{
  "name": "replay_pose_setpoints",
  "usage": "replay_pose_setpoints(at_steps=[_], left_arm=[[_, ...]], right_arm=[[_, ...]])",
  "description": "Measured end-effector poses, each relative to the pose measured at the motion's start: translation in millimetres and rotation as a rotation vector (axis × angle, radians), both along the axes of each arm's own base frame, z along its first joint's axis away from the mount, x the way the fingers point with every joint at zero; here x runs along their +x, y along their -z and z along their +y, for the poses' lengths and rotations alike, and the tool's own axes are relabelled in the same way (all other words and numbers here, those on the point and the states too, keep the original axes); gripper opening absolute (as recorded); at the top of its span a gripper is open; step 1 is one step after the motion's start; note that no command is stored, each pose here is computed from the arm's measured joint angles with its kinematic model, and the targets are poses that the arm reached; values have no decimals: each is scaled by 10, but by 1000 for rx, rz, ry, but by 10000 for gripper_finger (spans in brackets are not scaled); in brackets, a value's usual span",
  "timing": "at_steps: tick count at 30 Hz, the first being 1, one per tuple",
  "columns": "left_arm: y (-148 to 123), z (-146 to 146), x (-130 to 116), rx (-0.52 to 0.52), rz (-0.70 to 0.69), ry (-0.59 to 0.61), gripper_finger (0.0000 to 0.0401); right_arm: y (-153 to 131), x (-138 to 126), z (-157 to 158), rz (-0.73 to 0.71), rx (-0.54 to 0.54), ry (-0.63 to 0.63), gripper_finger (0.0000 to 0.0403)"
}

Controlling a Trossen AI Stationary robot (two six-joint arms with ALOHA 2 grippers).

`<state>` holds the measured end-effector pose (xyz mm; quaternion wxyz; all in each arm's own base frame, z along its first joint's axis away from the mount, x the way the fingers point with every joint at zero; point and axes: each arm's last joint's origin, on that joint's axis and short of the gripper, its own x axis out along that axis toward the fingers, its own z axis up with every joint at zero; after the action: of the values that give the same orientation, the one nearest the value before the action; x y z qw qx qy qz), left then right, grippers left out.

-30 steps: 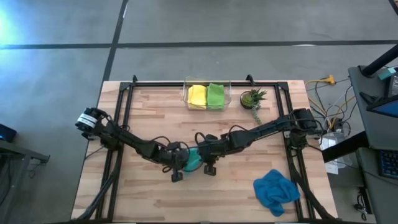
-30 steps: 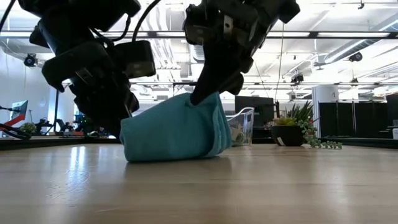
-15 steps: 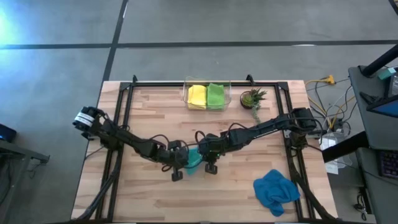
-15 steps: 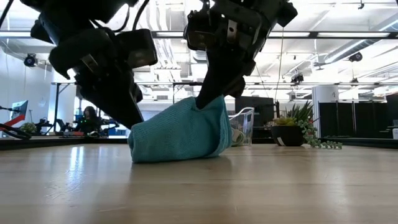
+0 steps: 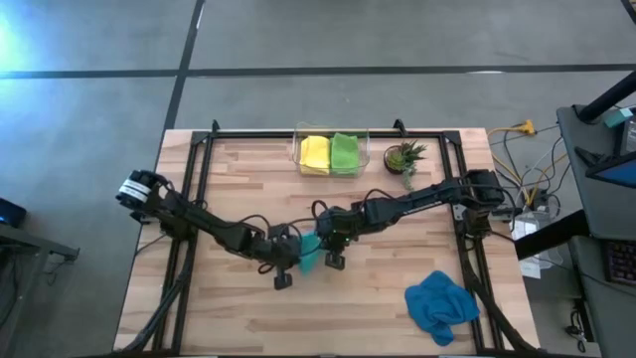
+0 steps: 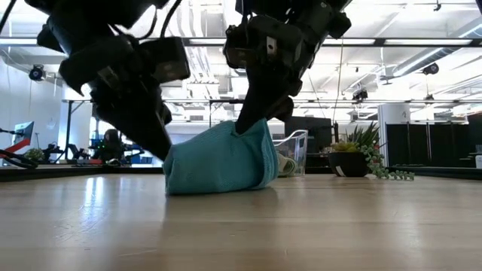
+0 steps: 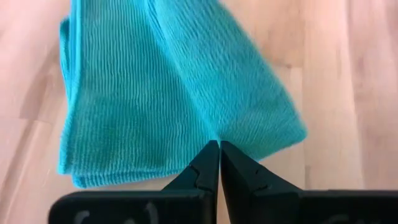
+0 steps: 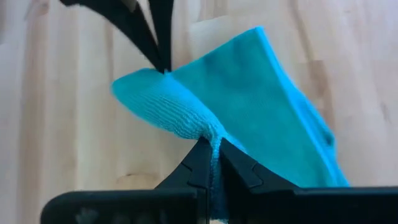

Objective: Fold microfiber towels
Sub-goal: Fold the light blue microfiber towel

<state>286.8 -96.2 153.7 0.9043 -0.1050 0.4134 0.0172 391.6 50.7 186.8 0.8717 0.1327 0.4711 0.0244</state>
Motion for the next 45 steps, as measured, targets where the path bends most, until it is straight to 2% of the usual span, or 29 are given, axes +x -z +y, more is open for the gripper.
replay_pose_setpoints(at_steps=[4, 10, 15, 20, 23, 27, 31, 35, 39, 42, 45], left_arm=[[-67, 7, -6, 2, -27, -10, 0], [-108, 4, 15, -1, -66, -22, 0], [-138, 1, 47, -3, -113, -38, 0], [-171, 3, 79, -19, -156, -43, 0], [-175, 6, 83, -21, -161, -45, 0], [-170, 7, 80, -21, -158, -45, 0], [-166, -1, 79, -38, -151, -26, 0], [-166, -6, 78, -48, -148, -15, 0], [-173, -12, 84, -62, -154, -1, 0], [-127, -41, 105, -115, -137, 55, 0], [3, -88, 145, -175, -98, 121, 0]], right_arm=[[-2, -15, 93, 7, 51, -55, 13], [55, -82, 400, 23, 54, -139, 13], [217, -126, 624, 33, 42, -187, 13], [275, -126, 752, -13, 62, -205, 19], [254, -119, 799, -36, 84, -193, 47], [251, -150, 888, -28, 108, -181, 107], [238, -255, 1096, -5, 127, -177, 162], [210, -411, 1393, -36, 65, -126, 189], [209, -535, 1592, -94, -28, -6, 195], [199, -592, 1661, -171, -151, 73, 193], [210, -613, 1685, -234, -308, 72, 192]])
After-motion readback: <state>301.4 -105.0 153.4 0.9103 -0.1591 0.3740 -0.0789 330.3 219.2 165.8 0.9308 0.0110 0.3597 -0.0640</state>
